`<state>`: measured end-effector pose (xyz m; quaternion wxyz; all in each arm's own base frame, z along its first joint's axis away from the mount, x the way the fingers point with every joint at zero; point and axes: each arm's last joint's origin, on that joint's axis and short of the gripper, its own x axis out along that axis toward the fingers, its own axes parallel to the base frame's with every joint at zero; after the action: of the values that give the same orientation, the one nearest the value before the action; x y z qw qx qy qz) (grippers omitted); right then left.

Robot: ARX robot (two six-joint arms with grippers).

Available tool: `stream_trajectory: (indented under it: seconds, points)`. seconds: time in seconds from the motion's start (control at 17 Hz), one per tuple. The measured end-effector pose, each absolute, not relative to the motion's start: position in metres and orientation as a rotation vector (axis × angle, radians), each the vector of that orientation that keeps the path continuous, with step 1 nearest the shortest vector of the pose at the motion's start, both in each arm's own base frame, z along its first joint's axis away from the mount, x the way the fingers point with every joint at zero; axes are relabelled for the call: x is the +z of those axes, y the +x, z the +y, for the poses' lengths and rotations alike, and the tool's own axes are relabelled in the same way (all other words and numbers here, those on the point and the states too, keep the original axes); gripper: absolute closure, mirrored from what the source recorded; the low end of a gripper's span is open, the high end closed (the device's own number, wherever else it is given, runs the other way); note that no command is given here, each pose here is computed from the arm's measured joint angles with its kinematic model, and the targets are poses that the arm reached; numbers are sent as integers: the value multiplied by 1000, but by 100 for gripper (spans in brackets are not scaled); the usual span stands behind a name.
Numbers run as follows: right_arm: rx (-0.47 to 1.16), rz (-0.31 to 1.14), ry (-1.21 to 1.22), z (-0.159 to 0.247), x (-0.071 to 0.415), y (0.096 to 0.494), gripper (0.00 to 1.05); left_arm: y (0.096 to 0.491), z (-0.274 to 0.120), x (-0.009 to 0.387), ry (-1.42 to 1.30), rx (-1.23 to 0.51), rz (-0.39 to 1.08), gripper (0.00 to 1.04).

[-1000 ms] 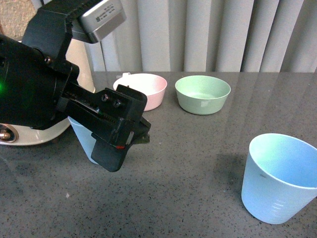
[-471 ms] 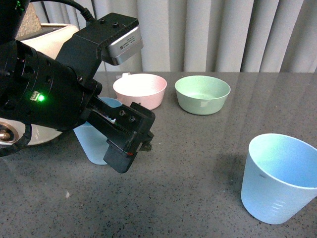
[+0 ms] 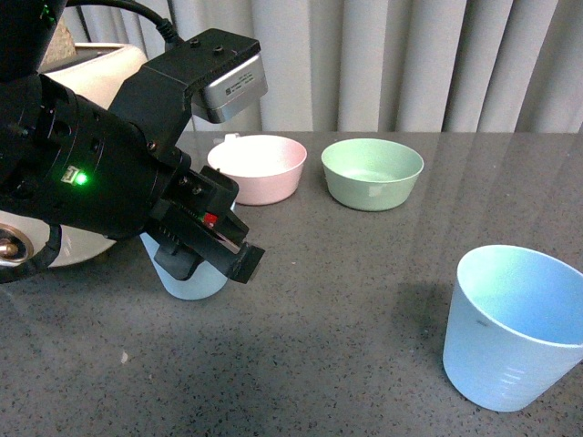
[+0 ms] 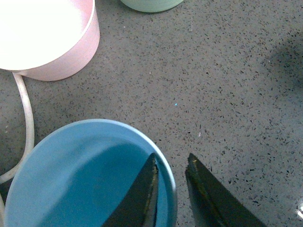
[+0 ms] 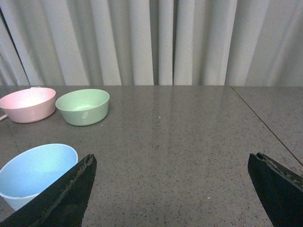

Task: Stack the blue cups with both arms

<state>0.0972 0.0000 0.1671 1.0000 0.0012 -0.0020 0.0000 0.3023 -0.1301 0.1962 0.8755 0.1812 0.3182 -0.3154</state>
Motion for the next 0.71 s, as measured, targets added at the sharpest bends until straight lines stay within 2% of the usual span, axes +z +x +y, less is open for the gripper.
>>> stream_trajectory:
  seconds: [0.12, 0.18, 0.41, 0.59, 0.71]
  points:
    - [0, -4, 2, 0, 167, 97, 7, 299, -131, 202, 379, -670, 655, 101]
    - [0, -4, 2, 0, 167, 97, 7, 296, -131, 206, 378, -673, 645, 103]
    - [0, -4, 2, 0, 167, 97, 7, 250, -151, 233, 399, -849, 601, 103]
    - [0, -4, 2, 0, 167, 97, 7, 225, -166, 227, 452, -976, 642, 103]
    - [0, -4, 2, 0, 167, 97, 7, 223, -167, 222, 481, -992, 650, 103]
